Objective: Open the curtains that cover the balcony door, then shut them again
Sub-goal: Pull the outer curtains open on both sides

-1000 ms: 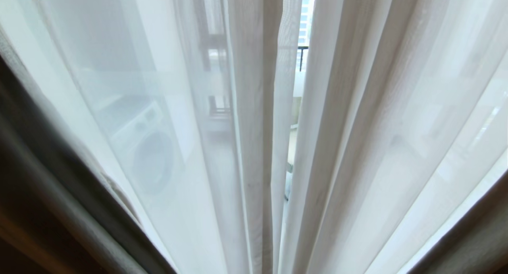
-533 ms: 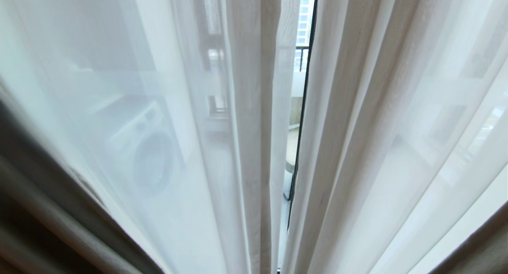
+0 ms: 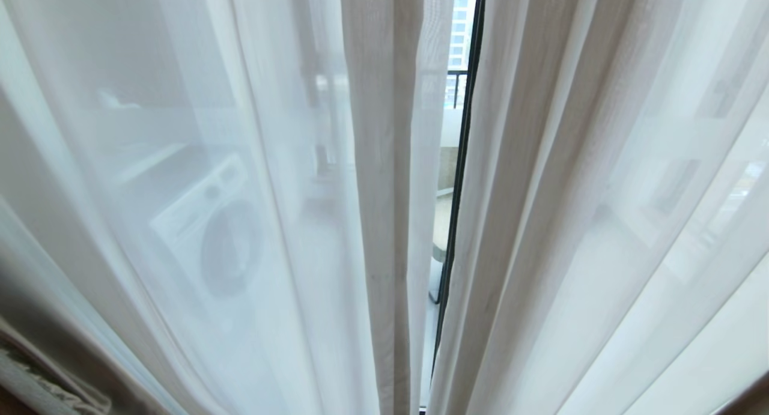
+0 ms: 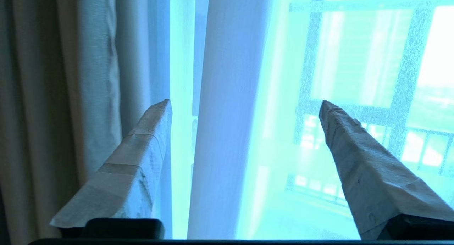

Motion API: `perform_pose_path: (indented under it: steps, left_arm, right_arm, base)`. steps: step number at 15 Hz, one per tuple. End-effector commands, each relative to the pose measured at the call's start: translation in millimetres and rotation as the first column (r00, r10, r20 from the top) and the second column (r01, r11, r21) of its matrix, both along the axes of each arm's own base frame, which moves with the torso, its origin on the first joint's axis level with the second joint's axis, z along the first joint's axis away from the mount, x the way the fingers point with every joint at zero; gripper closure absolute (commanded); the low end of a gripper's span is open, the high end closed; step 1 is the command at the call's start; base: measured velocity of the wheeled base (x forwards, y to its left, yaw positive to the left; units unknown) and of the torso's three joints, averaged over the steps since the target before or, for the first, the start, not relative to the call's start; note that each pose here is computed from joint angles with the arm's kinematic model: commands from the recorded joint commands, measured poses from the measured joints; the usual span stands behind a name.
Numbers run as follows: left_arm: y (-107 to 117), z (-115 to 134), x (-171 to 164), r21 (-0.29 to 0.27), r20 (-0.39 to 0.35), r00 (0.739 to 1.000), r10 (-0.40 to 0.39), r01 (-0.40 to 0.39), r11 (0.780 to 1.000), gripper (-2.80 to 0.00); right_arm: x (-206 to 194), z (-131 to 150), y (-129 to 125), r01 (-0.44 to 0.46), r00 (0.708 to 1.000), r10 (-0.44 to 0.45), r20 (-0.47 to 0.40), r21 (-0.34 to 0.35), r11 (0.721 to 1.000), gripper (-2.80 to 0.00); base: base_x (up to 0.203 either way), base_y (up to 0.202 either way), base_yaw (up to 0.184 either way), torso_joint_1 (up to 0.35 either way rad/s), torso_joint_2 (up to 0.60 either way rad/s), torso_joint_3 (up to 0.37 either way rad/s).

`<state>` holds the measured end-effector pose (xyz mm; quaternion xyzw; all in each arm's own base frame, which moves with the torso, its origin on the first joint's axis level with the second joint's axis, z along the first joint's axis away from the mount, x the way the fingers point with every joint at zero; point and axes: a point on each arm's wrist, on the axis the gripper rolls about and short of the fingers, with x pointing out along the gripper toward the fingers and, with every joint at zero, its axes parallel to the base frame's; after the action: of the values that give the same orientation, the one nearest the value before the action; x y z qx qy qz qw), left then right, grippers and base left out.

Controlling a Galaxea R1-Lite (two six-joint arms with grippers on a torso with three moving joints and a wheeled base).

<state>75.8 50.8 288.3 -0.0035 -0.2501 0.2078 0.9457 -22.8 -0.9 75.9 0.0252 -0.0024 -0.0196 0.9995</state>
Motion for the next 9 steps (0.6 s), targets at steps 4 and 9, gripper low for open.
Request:
perform_pose_path:
  steps: [4,9]
  left_arm:
    - [-1,-7,-1,-0.007,-0.016,1.0,-0.017,0.017,1.0,0.0]
    - [-5,-33,5,-0.038,-0.109,0.984,-0.139,0.135,0.99,0.0]
  right_arm:
    - [0,0,0,0.001,1.0,-0.001,0.001,0.0,1.0,0.0]
    - [0,0,0,0.001,1.0,-0.001,0.001,0.0,1.0,0.0]
  base:
    - [0.0,0.0,0.0,0.0,0.0,0.0]
    - [0.0,0.0,0.0,0.0,0.0,0.0]
